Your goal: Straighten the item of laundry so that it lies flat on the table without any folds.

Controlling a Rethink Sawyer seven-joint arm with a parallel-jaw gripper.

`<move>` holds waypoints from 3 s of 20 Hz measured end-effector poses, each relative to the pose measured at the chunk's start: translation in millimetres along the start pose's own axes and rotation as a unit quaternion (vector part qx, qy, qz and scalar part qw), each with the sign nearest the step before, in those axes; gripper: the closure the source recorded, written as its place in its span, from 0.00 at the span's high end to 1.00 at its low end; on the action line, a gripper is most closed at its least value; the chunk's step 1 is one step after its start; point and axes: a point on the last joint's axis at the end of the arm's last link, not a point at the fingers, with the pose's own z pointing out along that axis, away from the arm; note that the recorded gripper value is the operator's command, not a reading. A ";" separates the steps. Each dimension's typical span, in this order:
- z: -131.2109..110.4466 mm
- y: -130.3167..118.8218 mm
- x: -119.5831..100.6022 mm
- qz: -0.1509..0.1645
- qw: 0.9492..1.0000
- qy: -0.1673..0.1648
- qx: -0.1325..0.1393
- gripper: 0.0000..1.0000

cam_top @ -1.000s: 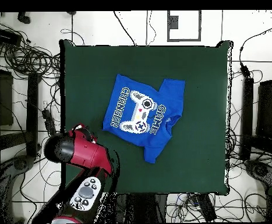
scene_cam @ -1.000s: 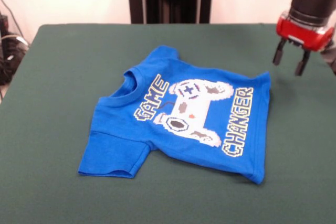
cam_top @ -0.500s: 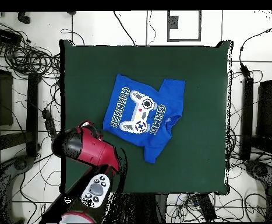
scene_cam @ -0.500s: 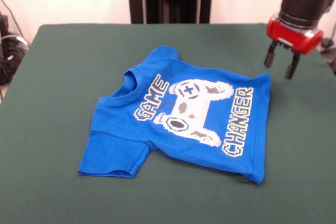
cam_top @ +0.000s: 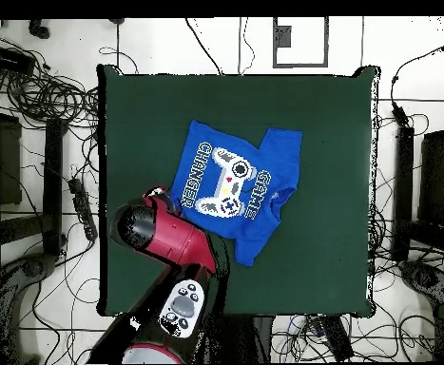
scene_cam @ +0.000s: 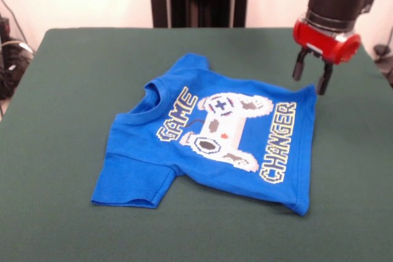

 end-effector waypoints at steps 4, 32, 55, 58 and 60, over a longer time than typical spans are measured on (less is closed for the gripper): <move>-7.3 6.6 -1.4 -0.003 1.000 -0.004 -0.008 1.00; -71.3 40.6 -123.1 -0.037 0.997 -0.055 -0.045 1.00; -68.7 50.0 -186.0 -0.064 0.992 -0.086 -0.061 1.00; -68.2 53.1 -184.7 -0.064 0.992 -0.083 -0.065 1.00; -67.5 54.8 -183.6 -0.065 0.992 -0.081 -0.067 1.00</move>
